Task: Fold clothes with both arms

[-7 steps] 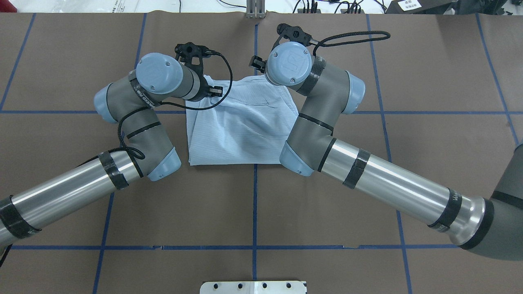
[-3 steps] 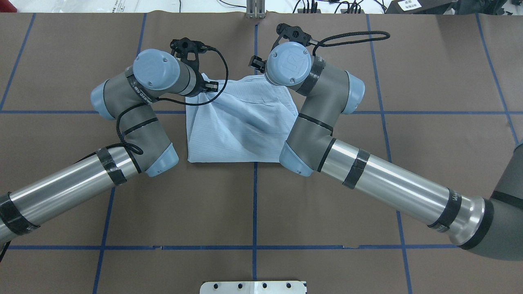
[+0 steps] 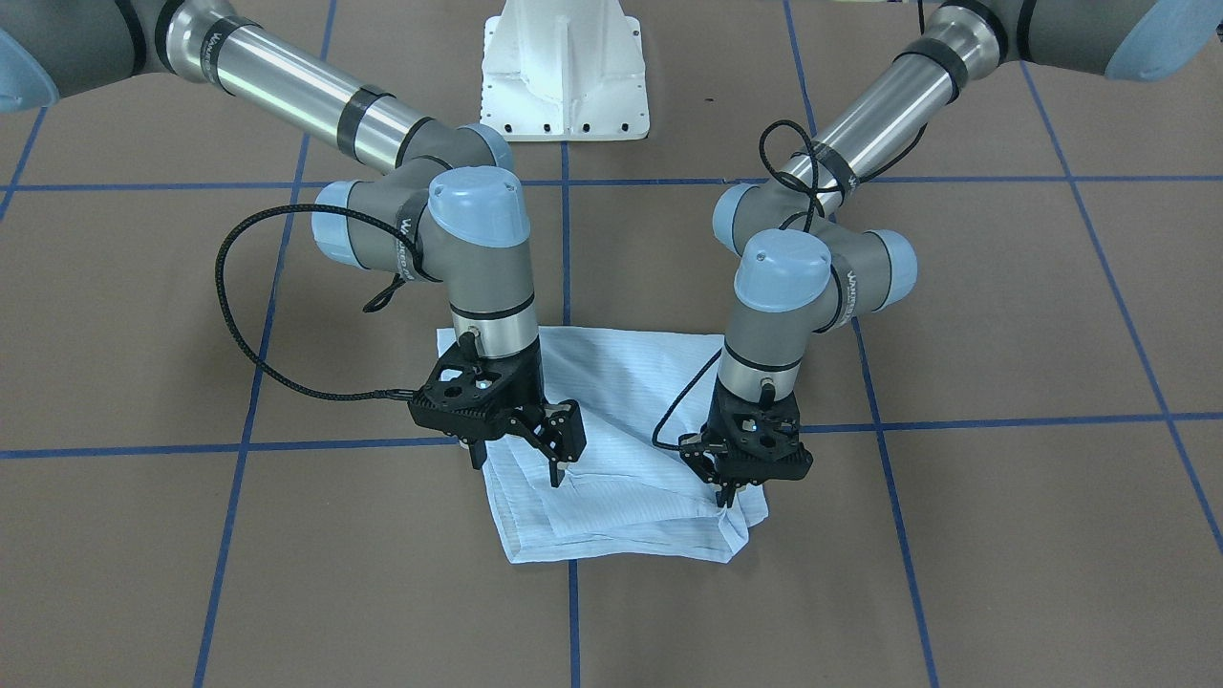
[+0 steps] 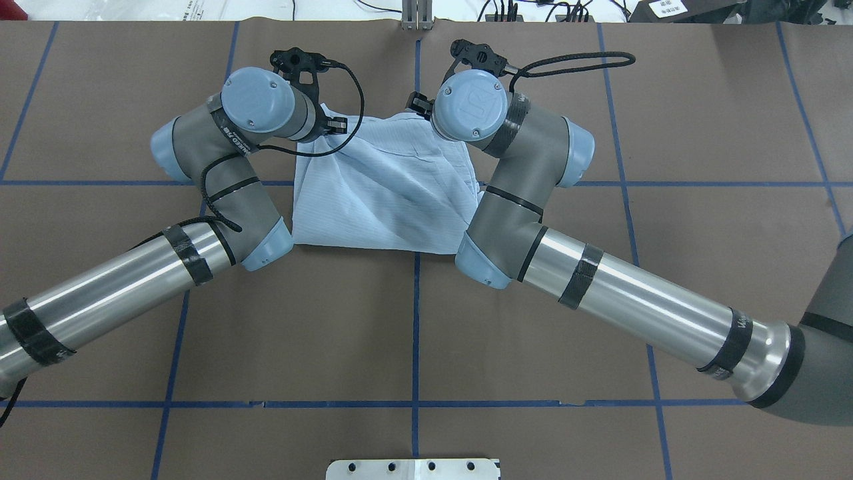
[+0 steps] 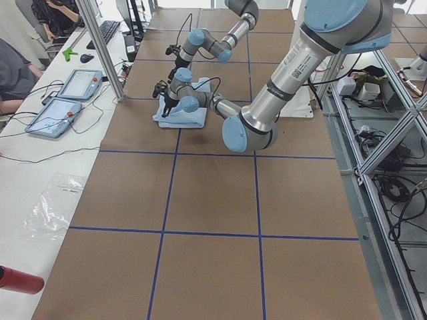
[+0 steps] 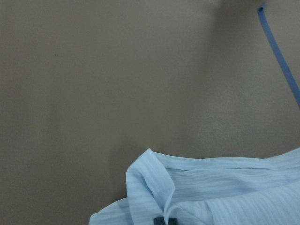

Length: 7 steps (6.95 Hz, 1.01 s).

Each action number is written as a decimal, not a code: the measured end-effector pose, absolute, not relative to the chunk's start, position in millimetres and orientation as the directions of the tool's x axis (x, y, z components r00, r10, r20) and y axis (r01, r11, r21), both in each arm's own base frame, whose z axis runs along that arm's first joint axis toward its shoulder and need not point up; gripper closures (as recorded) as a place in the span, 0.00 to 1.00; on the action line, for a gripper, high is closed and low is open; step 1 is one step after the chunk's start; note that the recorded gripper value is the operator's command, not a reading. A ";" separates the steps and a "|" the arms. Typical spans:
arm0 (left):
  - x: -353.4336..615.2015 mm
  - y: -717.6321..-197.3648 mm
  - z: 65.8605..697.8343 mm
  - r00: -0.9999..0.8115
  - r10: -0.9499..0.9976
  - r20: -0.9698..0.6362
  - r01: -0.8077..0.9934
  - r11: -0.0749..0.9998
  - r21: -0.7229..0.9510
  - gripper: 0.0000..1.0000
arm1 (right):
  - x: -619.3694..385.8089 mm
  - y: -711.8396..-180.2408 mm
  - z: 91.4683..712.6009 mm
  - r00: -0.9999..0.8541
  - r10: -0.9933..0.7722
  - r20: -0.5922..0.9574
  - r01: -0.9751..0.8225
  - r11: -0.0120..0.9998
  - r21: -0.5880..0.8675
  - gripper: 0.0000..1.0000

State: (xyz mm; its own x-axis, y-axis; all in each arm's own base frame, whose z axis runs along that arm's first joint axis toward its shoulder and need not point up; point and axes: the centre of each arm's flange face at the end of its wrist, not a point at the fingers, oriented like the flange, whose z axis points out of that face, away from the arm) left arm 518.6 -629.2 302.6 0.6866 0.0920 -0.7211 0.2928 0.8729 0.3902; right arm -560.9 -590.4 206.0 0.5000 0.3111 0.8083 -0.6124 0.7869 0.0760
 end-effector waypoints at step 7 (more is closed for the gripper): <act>503.1 -613.9 316.1 0.676 0.103 -0.729 0.292 0.871 0.394 1.00 | -561.1 -590.4 205.8 0.500 0.311 0.808 -0.613 0.787 0.076 0.00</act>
